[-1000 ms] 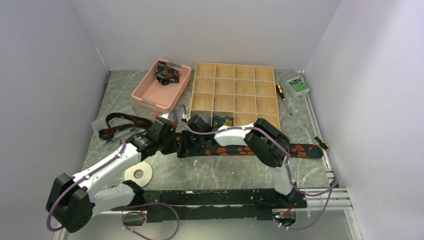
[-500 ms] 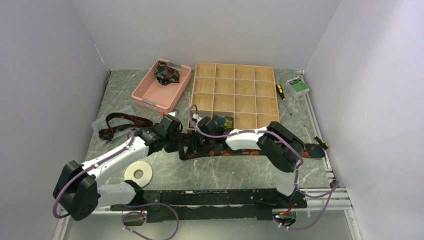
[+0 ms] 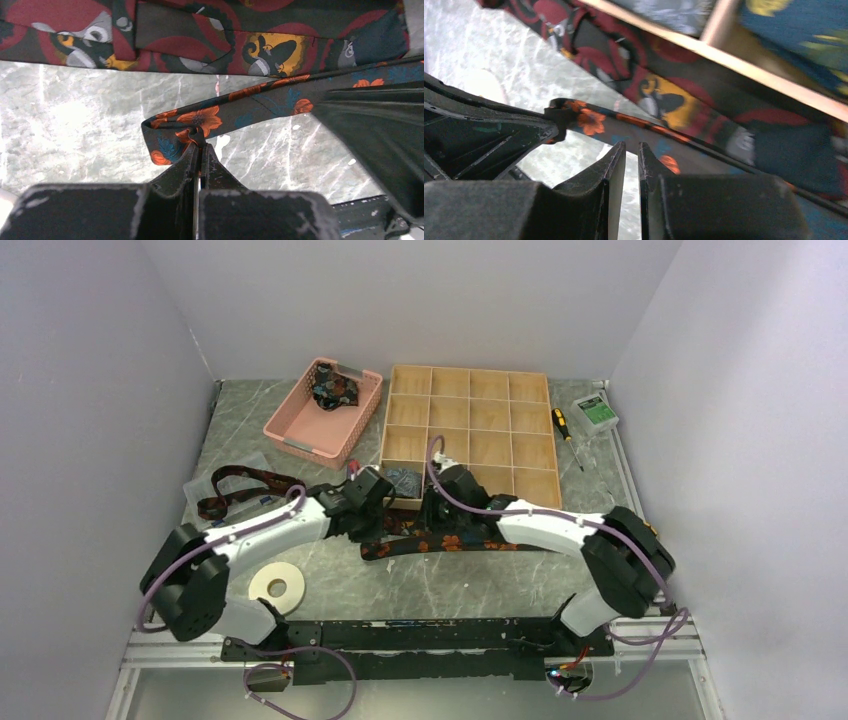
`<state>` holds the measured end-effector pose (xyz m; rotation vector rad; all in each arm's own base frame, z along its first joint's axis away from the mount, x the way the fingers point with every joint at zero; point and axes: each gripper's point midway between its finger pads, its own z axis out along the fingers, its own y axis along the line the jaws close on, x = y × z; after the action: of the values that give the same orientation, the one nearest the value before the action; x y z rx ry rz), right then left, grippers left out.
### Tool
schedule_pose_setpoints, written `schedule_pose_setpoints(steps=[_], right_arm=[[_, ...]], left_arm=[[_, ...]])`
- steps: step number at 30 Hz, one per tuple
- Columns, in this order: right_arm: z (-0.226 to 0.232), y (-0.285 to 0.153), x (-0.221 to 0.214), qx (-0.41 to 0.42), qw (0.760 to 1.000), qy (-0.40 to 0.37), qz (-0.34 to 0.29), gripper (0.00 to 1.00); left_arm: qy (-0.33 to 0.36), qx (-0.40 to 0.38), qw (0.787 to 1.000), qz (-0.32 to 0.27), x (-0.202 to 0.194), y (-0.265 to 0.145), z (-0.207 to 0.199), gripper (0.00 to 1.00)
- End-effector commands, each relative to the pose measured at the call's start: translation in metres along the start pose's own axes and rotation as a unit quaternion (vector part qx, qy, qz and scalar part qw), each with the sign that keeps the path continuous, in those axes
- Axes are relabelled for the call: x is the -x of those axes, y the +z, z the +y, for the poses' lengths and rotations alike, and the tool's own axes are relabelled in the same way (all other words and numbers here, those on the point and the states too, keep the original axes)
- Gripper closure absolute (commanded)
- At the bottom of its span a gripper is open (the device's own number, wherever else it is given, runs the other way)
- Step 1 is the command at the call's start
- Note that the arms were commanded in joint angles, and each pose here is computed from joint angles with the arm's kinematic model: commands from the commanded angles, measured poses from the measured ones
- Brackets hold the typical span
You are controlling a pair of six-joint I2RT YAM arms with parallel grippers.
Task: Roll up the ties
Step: Roll the tie at the center of the board.
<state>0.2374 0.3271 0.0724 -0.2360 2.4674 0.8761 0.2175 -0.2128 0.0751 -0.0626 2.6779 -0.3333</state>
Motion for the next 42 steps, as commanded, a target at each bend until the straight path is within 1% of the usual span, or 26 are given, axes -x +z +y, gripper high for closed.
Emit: schedule_pose_setpoints(steps=[1, 4, 10, 13, 19, 22, 26, 29, 32, 34, 36, 39, 42], right_arm=[[-0.037, -0.023, 0.002, -0.062, 0.998, -0.011, -0.030, 0.80], [-0.044, -0.032, 0.000, -0.065, 0.997, -0.005, -0.042, 0.80], [-0.056, -0.036, -0.007, -0.075, 0.996, 0.000, -0.040, 0.80], [-0.057, -0.038, -0.006, -0.075, 0.996, -0.001, -0.042, 0.80], [-0.054, -0.037, -0.008, -0.066, 0.997, -0.004, -0.039, 0.79], [-0.050, -0.036, -0.008, -0.057, 0.998, -0.005, -0.036, 0.78], [-0.047, -0.036, -0.007, -0.048, 0.998, -0.008, -0.035, 0.76], [-0.039, -0.036, -0.006, -0.031, 0.999, -0.012, -0.033, 0.73], [-0.025, -0.035, -0.008, 0.001, 1.000, -0.019, -0.022, 0.66], [-0.017, -0.034, -0.013, 0.017, 1.000, -0.020, -0.009, 0.58], [-0.006, -0.031, -0.007, 0.037, 0.999, -0.015, -0.014, 0.53], [0.004, -0.028, -0.001, 0.055, 0.998, -0.005, -0.017, 0.51], [0.022, -0.024, 0.005, 0.081, 0.997, -0.004, -0.013, 0.50]], left_arm=[[0.031, 0.031, 0.999, -0.005, 0.004, 0.007, -0.010, 0.97], [0.041, 0.052, 0.998, 0.006, 0.000, 0.019, -0.013, 0.97], [0.057, 0.050, 0.997, 0.023, -0.009, 0.035, -0.032, 0.97], [0.059, 0.052, 0.996, 0.028, -0.010, 0.040, -0.034, 0.94], [0.059, 0.039, 0.997, 0.030, -0.012, 0.038, -0.039, 0.75], [0.056, 0.029, 0.998, 0.025, -0.011, 0.032, -0.041, 0.63], [0.050, 0.014, 0.999, 0.015, -0.008, 0.021, -0.043, 0.54], [0.044, 0.005, 0.999, 0.008, -0.007, 0.013, -0.043, 0.50], [0.037, -0.006, 0.999, -0.001, -0.006, 0.002, -0.042, 0.46], [0.028, -0.023, 0.999, -0.012, -0.003, -0.010, -0.043, 0.41], [0.019, -0.030, 0.999, -0.025, -0.004, -0.019, -0.037, 0.38], [-0.003, -0.044, 0.998, -0.055, -0.003, -0.030, -0.026, 0.36], [-0.045, -0.060, 0.994, -0.080, 0.000, -0.035, -0.010, 0.35]])
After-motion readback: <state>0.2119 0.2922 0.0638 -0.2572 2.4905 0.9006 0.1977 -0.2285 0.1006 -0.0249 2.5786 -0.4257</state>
